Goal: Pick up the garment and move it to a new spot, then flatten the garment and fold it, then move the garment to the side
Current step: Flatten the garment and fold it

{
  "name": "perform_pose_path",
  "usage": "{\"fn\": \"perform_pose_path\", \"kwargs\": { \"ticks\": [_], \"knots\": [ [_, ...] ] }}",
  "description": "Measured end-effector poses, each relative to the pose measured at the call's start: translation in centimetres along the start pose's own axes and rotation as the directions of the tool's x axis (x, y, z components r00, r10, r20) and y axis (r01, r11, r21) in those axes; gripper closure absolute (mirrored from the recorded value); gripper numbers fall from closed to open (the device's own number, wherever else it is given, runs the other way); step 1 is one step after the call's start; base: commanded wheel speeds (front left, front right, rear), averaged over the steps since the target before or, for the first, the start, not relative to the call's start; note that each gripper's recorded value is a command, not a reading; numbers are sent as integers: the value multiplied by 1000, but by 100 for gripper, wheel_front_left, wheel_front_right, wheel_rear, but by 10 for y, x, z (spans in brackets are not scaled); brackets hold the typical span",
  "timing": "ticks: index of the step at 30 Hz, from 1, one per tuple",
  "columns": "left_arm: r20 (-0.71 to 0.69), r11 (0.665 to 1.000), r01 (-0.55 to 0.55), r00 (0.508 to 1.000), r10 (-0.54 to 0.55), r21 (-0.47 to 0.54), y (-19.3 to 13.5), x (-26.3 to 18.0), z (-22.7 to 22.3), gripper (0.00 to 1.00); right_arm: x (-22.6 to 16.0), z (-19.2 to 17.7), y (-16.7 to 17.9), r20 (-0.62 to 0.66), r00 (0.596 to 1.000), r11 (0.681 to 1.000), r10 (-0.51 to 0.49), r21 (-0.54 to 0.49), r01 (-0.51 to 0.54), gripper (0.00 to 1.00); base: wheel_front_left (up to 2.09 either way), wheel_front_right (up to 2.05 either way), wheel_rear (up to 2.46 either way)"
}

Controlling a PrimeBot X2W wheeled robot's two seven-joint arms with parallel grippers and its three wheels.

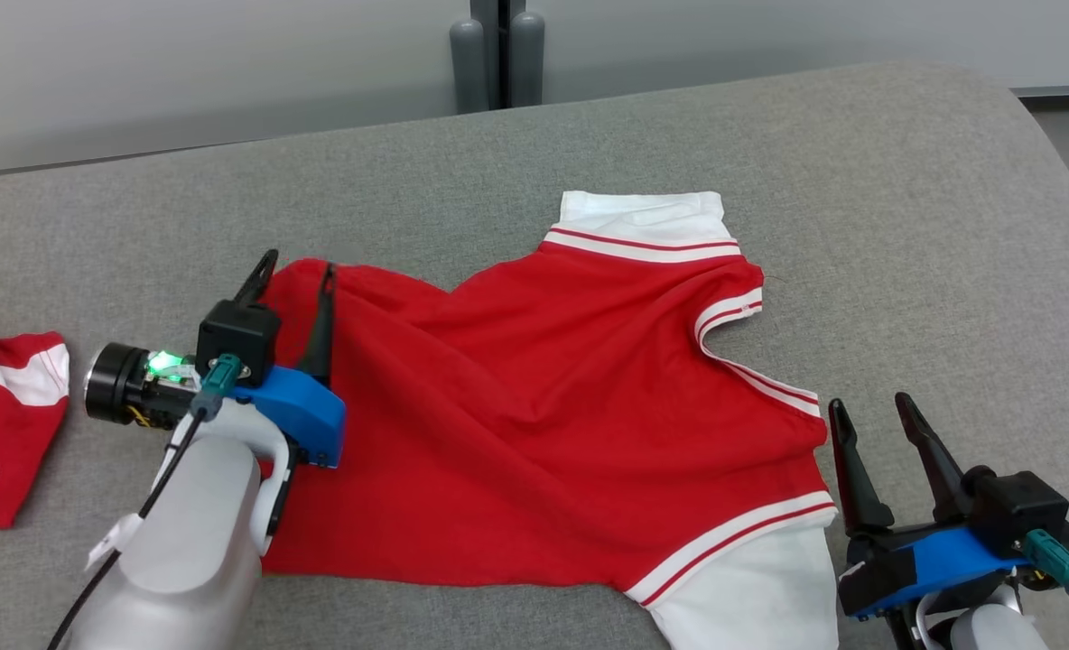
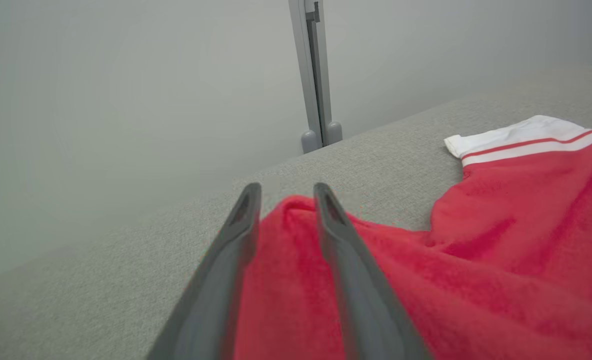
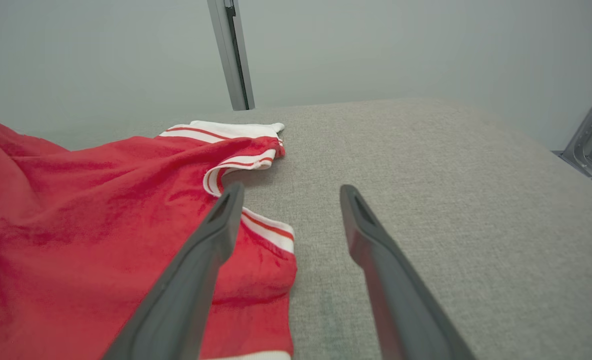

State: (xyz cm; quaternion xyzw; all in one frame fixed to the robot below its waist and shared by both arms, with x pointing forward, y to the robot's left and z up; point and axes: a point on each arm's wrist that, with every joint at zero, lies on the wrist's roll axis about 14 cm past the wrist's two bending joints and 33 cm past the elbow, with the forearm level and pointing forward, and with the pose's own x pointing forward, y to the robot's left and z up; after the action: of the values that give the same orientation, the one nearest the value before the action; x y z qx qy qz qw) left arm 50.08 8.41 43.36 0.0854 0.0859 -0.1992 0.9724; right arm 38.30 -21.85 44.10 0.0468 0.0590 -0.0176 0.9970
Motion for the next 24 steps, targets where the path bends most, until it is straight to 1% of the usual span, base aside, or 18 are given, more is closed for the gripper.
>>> {"fn": "perform_pose_path", "kwargs": {
  "ticks": [2,5,10,17,24],
  "knots": [
    [21,1000,-13,1000,13,-5,0,-7,4,0,0,2,2,5,1000,1000,5,0,-5,0,0,0,0],
    [63,998,-59,996,61,-37,7,-22,11,0,1,6,5,19,1000,1000,13,2,-13,0,0,0,0],
    [124,989,-128,983,137,-75,15,-56,21,0,0,14,12,42,999,999,33,5,-34,0,0,0,0],
    [185,967,-234,950,250,-104,32,-104,32,0,-2,22,31,70,994,996,85,7,-86,0,0,0,0],
    [190,942,-312,924,331,-123,40,-144,28,0,-4,33,46,105,986,992,126,10,-127,0,0,0,0]
  ]
}}
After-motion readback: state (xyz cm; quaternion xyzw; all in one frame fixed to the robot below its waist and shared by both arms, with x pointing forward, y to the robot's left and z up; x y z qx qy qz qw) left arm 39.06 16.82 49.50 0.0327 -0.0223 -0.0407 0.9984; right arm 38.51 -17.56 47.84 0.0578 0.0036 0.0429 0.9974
